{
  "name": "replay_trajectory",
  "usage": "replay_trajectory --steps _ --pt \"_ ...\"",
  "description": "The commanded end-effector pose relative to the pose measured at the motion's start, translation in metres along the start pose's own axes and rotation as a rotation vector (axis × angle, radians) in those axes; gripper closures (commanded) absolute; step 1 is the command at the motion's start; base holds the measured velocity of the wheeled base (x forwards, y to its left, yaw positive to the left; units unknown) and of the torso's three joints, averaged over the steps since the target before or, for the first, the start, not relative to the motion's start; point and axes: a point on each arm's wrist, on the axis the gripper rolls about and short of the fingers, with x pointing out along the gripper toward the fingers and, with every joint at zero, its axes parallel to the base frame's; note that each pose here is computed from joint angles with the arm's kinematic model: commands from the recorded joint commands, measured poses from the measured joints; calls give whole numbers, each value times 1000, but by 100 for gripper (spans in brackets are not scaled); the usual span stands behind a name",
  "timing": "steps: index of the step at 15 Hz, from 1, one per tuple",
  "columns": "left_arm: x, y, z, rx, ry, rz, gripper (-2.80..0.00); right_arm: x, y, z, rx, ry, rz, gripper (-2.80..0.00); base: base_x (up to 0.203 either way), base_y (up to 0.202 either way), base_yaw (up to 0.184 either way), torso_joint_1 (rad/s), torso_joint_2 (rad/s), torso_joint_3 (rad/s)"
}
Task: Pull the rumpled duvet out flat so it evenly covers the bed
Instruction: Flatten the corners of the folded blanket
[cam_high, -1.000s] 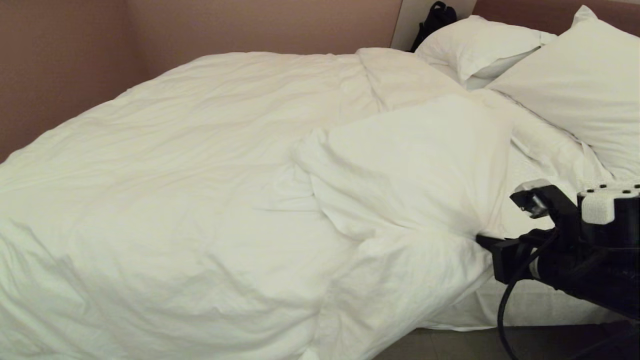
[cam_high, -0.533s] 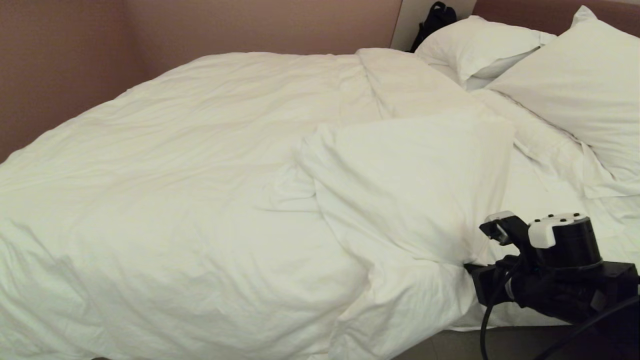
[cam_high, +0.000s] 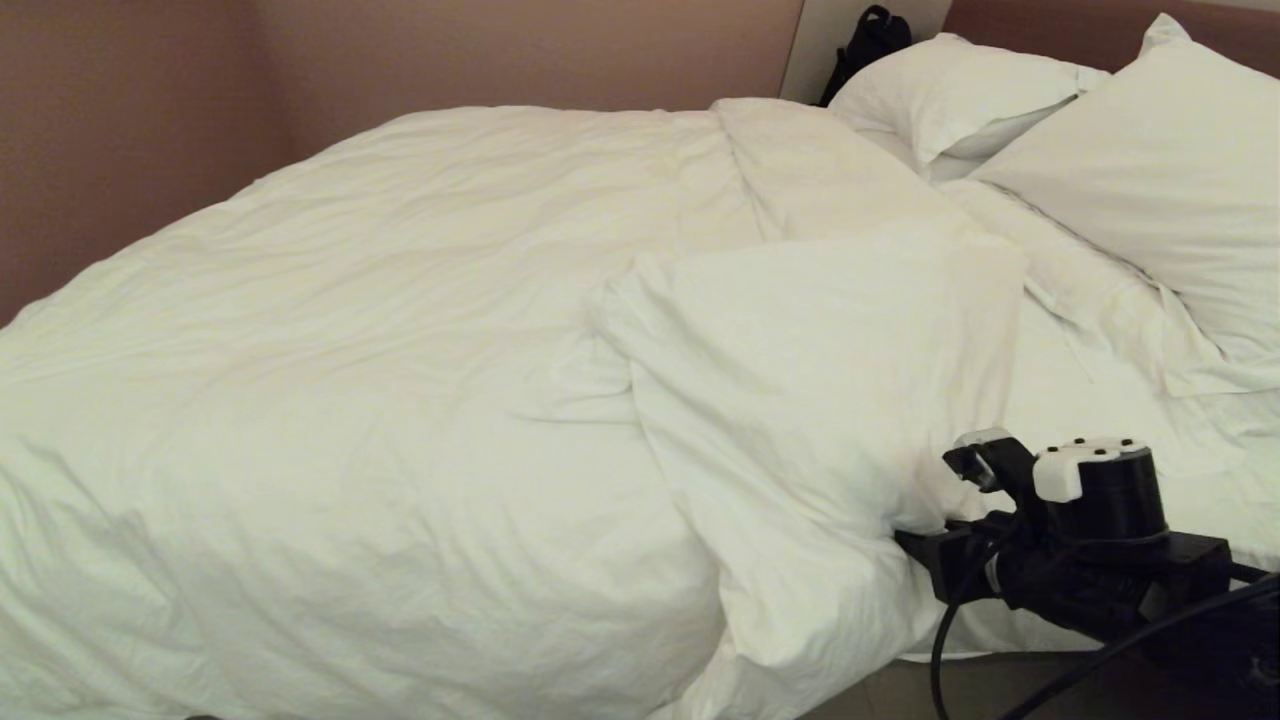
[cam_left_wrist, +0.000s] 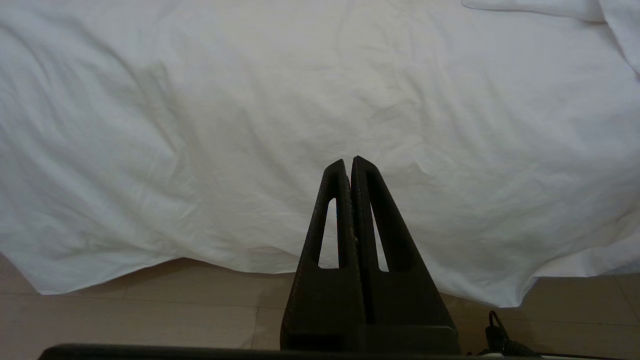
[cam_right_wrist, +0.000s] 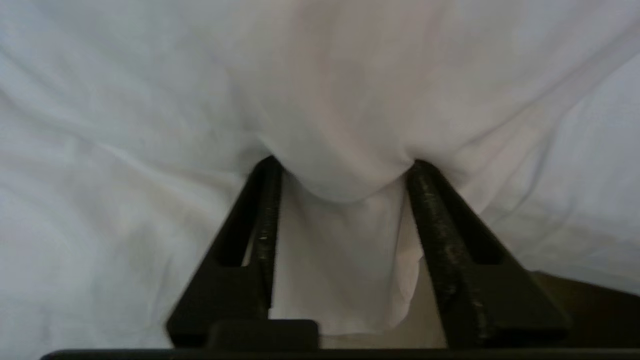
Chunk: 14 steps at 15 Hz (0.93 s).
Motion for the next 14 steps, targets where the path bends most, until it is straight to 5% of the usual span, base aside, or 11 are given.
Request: replay_trajectory --steps 1,12,13,14 --pt "0 0 0 0 -1 1 0 -13 -2 10 7 -78 -6 -280 0 0 0 0 0 0" --pt "0 0 0 0 -1 1 0 -94 -13 65 35 -307 -20 -280 0 0 0 0 0 0" --pt "0 0 0 0 -1 1 0 -95 -13 69 35 -315 -20 0 0 0 0 0 0 0" --pt "0 0 0 0 -1 1 0 -96 -13 74 36 -326 -19 0 0 0 0 0 0 0"
